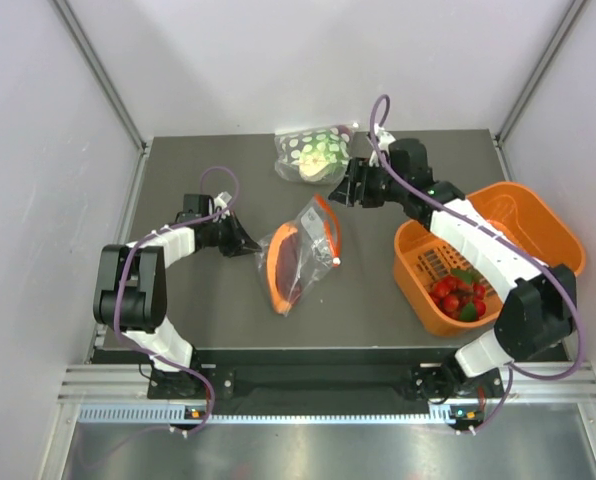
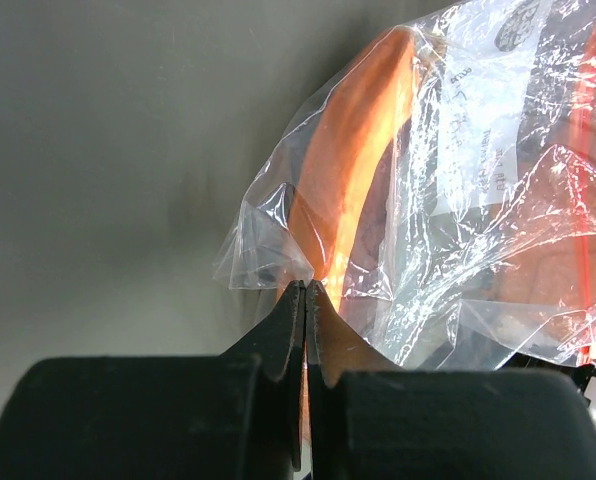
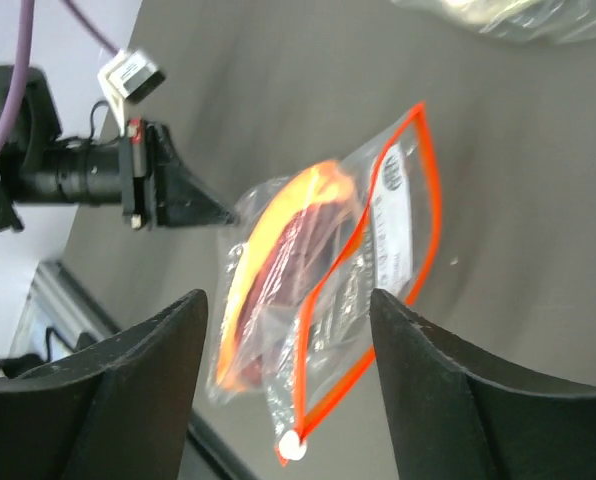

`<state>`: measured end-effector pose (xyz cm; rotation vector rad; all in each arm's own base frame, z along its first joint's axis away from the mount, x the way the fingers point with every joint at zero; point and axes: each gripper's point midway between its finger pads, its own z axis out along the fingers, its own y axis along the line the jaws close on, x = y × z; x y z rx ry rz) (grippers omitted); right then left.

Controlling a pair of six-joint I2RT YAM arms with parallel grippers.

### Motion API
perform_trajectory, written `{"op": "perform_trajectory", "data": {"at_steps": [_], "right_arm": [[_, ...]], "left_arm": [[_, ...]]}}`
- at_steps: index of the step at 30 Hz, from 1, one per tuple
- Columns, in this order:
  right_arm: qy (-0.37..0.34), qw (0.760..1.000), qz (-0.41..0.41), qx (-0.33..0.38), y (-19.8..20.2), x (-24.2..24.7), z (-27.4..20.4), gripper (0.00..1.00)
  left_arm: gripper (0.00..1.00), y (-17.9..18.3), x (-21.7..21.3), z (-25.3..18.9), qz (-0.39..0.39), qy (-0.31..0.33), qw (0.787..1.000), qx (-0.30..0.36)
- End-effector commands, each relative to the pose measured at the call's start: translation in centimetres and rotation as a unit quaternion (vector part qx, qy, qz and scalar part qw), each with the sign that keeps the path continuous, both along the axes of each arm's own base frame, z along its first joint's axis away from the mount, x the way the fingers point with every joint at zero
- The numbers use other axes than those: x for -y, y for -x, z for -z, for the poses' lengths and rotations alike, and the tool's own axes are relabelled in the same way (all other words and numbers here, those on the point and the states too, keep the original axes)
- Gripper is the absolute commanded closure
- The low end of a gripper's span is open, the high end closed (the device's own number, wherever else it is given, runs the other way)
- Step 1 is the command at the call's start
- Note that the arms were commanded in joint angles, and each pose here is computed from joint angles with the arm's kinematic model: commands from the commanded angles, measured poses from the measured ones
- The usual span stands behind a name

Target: Open the zip-top bag and remove the fake food

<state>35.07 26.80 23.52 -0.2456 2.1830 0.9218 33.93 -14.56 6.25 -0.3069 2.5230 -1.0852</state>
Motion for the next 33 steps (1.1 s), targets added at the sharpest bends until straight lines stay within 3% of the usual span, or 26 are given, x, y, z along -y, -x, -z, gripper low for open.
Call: {"op": "perform_trajectory", "data": {"at_steps": [1, 3, 9, 20, 33], "right_arm": [[0.025, 0.999, 0.023, 0.007, -1.1, 1.4, -0.2, 0.38], [0.035, 0.999, 0.037, -0.005, -1.6, 1.6, 0.9, 0.49], [0.082, 0.994, 0.072, -0.032, -3.7, 2.5, 4.3, 0.58], [0.096, 0.994, 0.015, -0.047, -5.0, -0.4, 7.4, 0.62], [0.037, 0.992, -0.085, -0.08, -1.1, -7.1, 10.6, 0.63]], "left_arm": [[1.0, 0.0, -0.1, -0.4, 0.008, 0.0, 1.0, 0.014], [1.0, 0.0, -0.1, -0.4, 0.009, -0.002, 1.0, 0.013], [1.0, -0.2, -0.2, -0.5, 0.009, -0.004, 1.0, 0.017], [1.0, -0.7, -0.1, -0.7, 0.007, 0.0, 1.0, 0.017], [1.0, -1.2, 0.1, -0.3, 0.003, 0.004, 1.0, 0.016]]}}
